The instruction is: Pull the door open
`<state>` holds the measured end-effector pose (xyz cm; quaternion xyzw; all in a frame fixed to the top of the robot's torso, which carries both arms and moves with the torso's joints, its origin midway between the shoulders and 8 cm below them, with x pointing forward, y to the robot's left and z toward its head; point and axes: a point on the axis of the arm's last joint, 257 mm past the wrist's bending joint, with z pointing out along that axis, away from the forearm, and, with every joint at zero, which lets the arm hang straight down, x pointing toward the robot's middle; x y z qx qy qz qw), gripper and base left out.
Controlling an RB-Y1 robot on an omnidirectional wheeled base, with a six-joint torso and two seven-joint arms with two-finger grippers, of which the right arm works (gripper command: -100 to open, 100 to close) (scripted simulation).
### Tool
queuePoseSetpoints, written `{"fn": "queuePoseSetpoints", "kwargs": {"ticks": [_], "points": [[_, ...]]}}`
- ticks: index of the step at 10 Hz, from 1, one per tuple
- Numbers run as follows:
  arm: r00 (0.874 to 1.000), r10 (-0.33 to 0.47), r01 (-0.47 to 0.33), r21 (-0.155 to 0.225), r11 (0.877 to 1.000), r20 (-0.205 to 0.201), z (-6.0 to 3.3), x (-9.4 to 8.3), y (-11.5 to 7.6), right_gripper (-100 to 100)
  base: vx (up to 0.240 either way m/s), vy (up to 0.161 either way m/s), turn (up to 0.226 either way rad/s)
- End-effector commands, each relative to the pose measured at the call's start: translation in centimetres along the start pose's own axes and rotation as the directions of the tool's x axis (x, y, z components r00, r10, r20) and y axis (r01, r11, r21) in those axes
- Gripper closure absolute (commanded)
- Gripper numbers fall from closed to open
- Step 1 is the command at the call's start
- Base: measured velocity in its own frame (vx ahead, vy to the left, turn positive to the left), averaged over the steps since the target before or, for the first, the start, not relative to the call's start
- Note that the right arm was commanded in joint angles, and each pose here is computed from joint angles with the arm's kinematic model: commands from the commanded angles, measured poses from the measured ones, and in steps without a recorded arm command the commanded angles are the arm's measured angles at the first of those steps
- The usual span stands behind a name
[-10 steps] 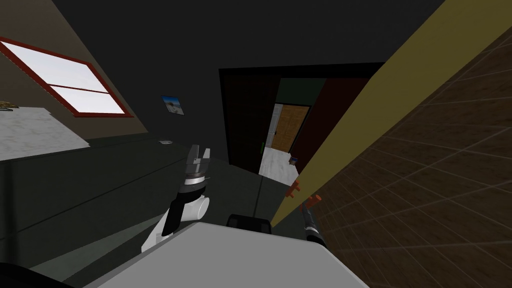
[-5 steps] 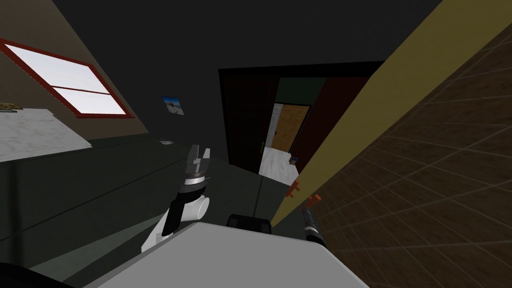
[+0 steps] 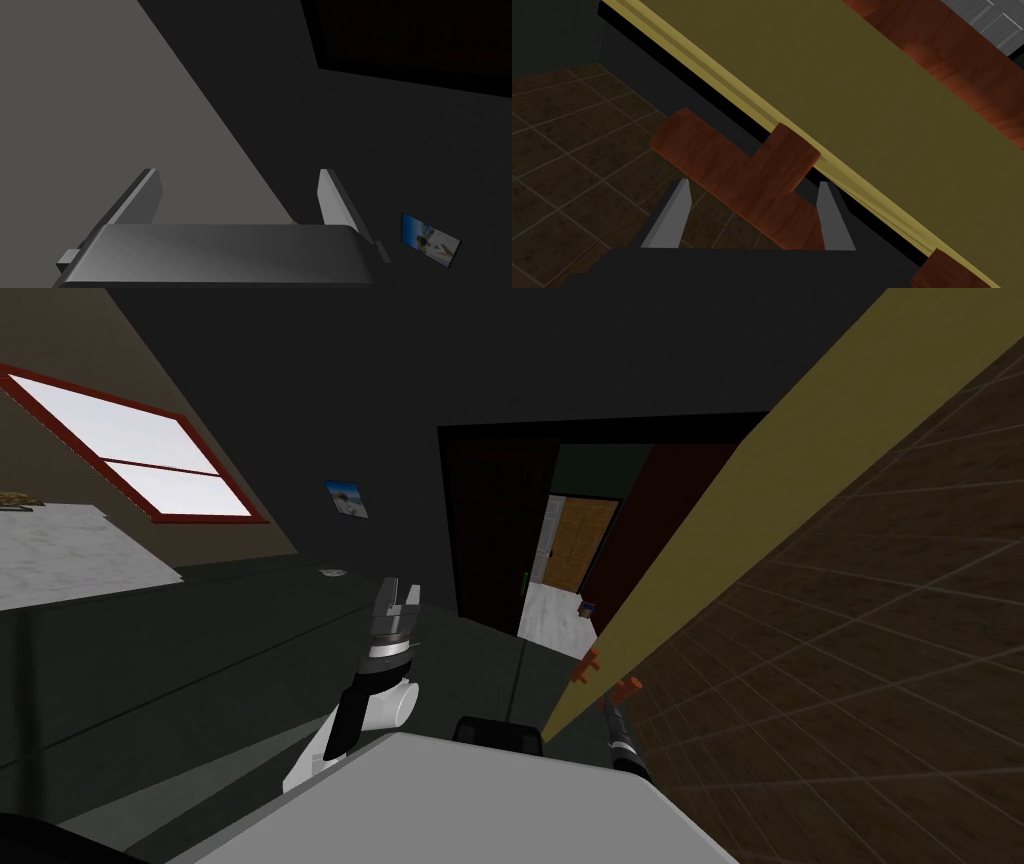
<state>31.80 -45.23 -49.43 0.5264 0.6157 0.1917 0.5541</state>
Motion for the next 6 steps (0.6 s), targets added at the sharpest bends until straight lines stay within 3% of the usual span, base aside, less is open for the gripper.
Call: {"fn": "queuePoseSetpoints", "kwargs": {"ticks": [1,2,3,6], "points": [[0.999,0.048,-0.048,-0.021,0.999,-0.004,0.67,0.86,1.28,100,-0.001,0.004,-0.021],[0.999,0.048,-0.048,-0.021,0.999,-0.004,0.67,0.86,1.28,100,0.000,0.000,0.000],[1.000,0.031,-0.031,-0.015,0.999,-0.002,0.02,-0.04,0.48,100,-0.046,-0.030,0.096],[0.999,0.043,-0.043,-0.020,0.999,-0.003,-0.02,-0.06,0.60,100,-0.049,-0.044,0.039]]}}
